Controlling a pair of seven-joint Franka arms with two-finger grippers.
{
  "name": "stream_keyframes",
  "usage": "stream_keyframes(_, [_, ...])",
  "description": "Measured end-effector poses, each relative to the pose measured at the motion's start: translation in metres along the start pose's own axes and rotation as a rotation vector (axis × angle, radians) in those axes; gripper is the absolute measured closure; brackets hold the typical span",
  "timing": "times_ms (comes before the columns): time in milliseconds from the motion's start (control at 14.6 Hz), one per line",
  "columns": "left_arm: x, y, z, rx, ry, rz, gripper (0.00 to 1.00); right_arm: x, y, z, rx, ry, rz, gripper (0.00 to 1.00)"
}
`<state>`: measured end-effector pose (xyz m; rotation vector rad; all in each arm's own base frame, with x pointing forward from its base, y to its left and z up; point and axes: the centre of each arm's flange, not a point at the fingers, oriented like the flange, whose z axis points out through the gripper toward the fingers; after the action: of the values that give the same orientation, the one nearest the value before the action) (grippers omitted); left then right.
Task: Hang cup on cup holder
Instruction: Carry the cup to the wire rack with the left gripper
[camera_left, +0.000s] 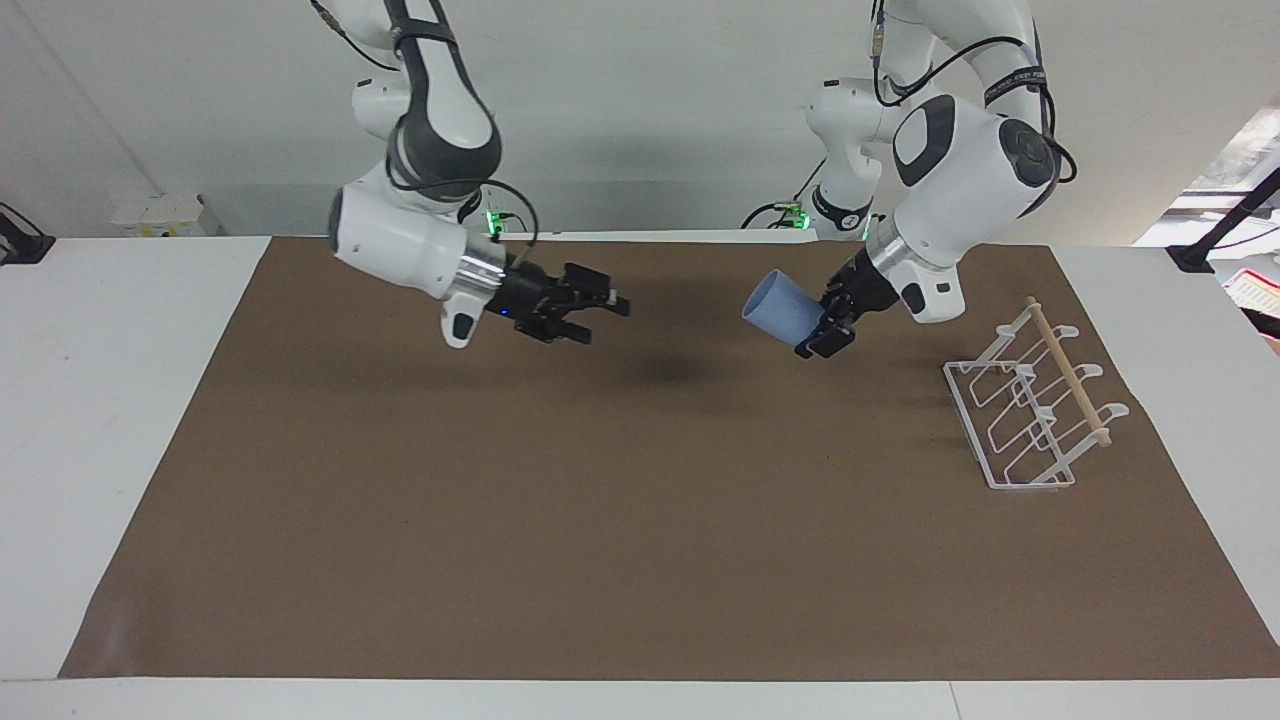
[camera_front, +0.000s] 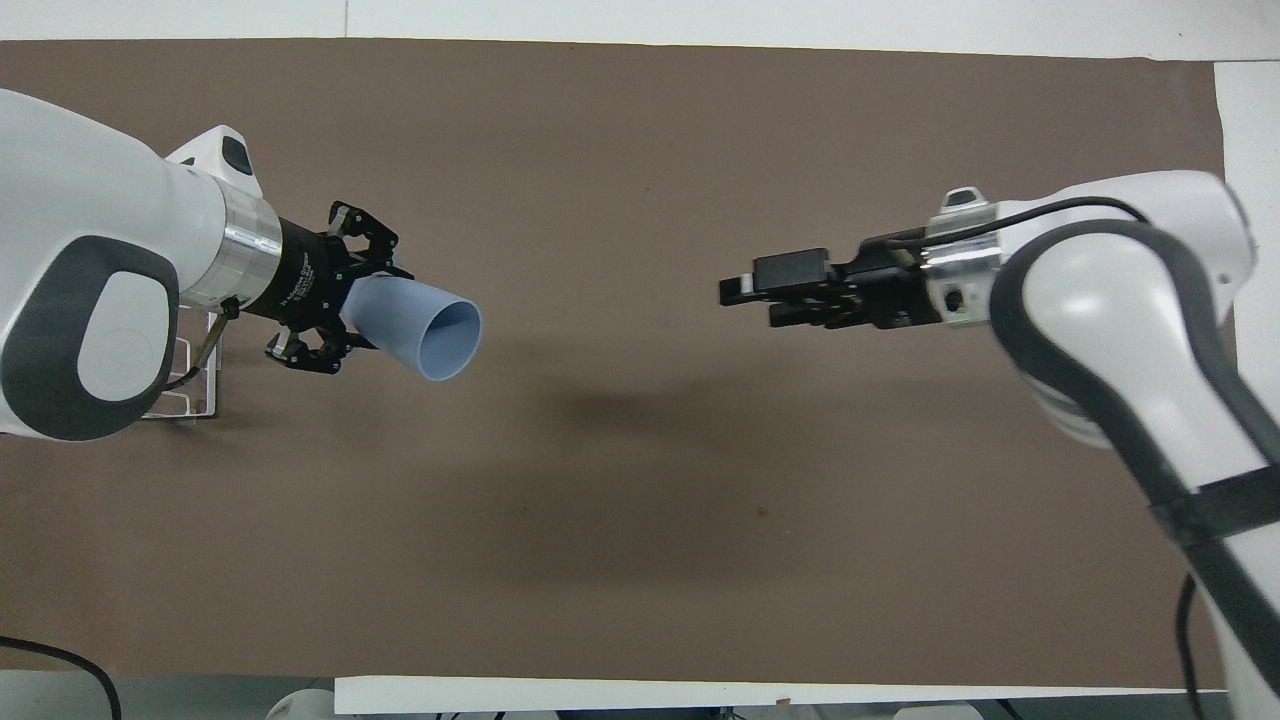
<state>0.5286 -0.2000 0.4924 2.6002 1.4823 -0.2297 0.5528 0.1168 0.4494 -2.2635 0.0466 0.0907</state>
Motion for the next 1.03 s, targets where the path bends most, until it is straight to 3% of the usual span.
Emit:
stream_keyframes(205, [0.039, -0.012, -0.004, 0.104, 0.284, 0.034, 0.30, 0.003, 0.067, -0.067, -0.223, -0.006, -0.038, 0.00])
stream_keyframes(342, [0.056, -0.016, -0.011, 0.157, 0.511, 0.027, 0.30, 0.003, 0.089, -0.100, -0.398, -0.019, -0.094, 0.00])
stream_keyframes(616, [0.076, -0.011, 0.005, 0.302, 0.972, -0.001, 0.30, 0.005, 0.036, -0.155, -0.729, 0.000, -0.264, 0.00])
stream_keyframes(753, [0.082, -0.001, 0.019, 0.365, 1.169, -0.022, 0.30, -0.011, -0.004, -0.185, -0.830, -0.009, -0.254, 0.00])
stream_keyframes(889, [0.087, 0.006, 0.026, 0.409, 1.290, -0.027, 0.30, -0.034, -0.036, -0.222, -0.929, -0.050, -0.184, 0.00])
stream_keyframes(1026, [0.095, 0.011, 0.027, 0.412, 1.404, -0.026, 0.30, -0.047, -0.047, -0.241, -0.943, -0.068, -0.139, 0.00])
